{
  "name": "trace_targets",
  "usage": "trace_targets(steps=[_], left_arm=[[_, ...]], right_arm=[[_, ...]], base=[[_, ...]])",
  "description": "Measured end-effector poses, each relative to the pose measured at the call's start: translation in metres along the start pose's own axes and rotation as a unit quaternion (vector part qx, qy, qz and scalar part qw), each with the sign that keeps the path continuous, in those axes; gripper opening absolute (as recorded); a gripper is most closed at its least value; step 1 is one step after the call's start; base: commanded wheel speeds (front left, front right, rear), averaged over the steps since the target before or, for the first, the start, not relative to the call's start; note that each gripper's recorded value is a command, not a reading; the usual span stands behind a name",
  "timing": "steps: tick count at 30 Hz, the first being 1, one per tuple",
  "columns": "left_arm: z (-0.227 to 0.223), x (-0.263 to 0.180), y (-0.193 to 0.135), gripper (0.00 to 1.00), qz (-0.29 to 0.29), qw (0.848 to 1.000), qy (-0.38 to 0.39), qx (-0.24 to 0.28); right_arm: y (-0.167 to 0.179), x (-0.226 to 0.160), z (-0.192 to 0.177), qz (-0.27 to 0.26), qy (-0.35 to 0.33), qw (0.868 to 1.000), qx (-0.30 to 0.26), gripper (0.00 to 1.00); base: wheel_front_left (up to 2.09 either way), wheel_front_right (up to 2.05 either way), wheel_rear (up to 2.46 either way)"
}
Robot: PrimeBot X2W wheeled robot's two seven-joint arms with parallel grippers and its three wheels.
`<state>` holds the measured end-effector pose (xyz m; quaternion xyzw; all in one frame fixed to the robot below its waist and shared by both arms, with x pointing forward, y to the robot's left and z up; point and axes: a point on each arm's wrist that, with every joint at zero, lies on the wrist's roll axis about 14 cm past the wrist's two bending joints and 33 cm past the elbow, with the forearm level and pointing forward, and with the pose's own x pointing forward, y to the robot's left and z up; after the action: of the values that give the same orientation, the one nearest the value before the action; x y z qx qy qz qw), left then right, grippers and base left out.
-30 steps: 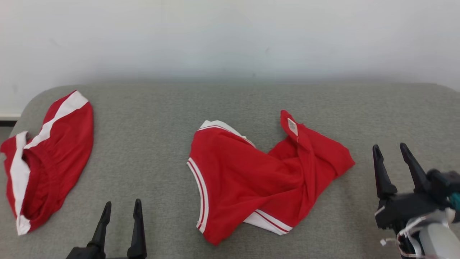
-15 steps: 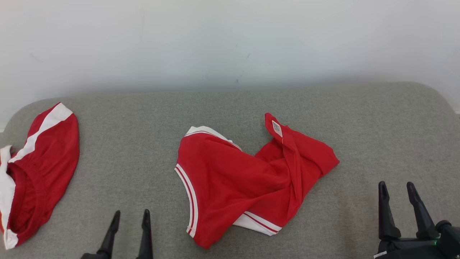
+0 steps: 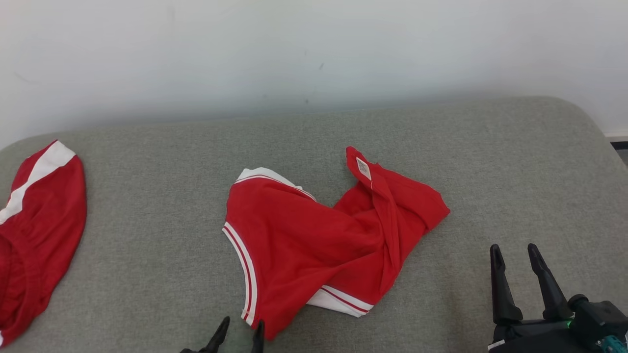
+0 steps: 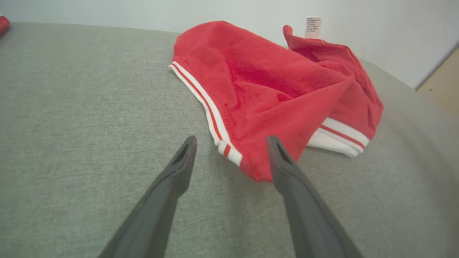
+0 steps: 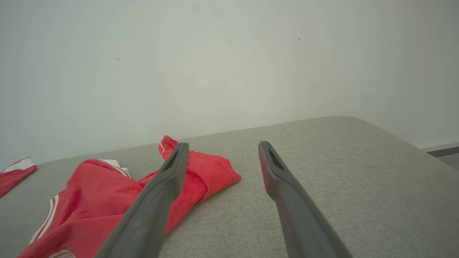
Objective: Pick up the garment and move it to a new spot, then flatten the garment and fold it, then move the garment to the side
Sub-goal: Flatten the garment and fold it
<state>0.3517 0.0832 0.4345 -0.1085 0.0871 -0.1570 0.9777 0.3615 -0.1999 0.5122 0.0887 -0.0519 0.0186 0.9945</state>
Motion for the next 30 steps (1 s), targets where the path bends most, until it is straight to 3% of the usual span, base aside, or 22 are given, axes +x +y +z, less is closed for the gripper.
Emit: trace_targets(steps=[11, 12, 13, 14, 22, 30], left_arm=[[-0.041, 0.019, -0.012, 1.00, -0.014, 0.996, 0.076, -0.033], [-0.041, 0.022, -0.013, 0.49, -0.016, 0.996, 0.077, -0.036], [-0.040, 0.024, -0.015, 0.13, -0.020, 0.996, 0.077, -0.035], [-0.039, 0.026, -0.016, 0.00, -0.023, 0.996, 0.076, -0.034], [0.037, 0.048, -0.002, 0.00, -0.015, 0.999, -0.042, -0.014], [0.103, 0.024, 0.008, 0.00, -0.011, 0.990, -0.138, 0.040]], right_arm=[[-0.015, -0.008, -0.001, -0.027, 0.004, 1.000, -0.001, 1.00], [-0.017, -0.008, 0.000, -0.030, 0.003, 1.000, -0.001, 1.00], [-0.018, -0.008, 0.000, -0.031, 0.002, 1.000, -0.002, 1.00], [-0.019, -0.009, 0.000, -0.033, 0.002, 0.999, -0.002, 1.00], [-0.021, -0.003, 0.000, -0.036, 0.000, 0.999, 0.000, 1.00], [-0.007, 0.008, -0.010, -0.020, 0.009, 1.000, 0.013, 1.00]], base=[[0.00, 0.00, 0.00], [0.00, 0.00, 0.00], [0.00, 0.00, 0.00], [0.00, 0.00, 0.00], [0.00, 0.00, 0.00], [0.00, 0.00, 0.00]])
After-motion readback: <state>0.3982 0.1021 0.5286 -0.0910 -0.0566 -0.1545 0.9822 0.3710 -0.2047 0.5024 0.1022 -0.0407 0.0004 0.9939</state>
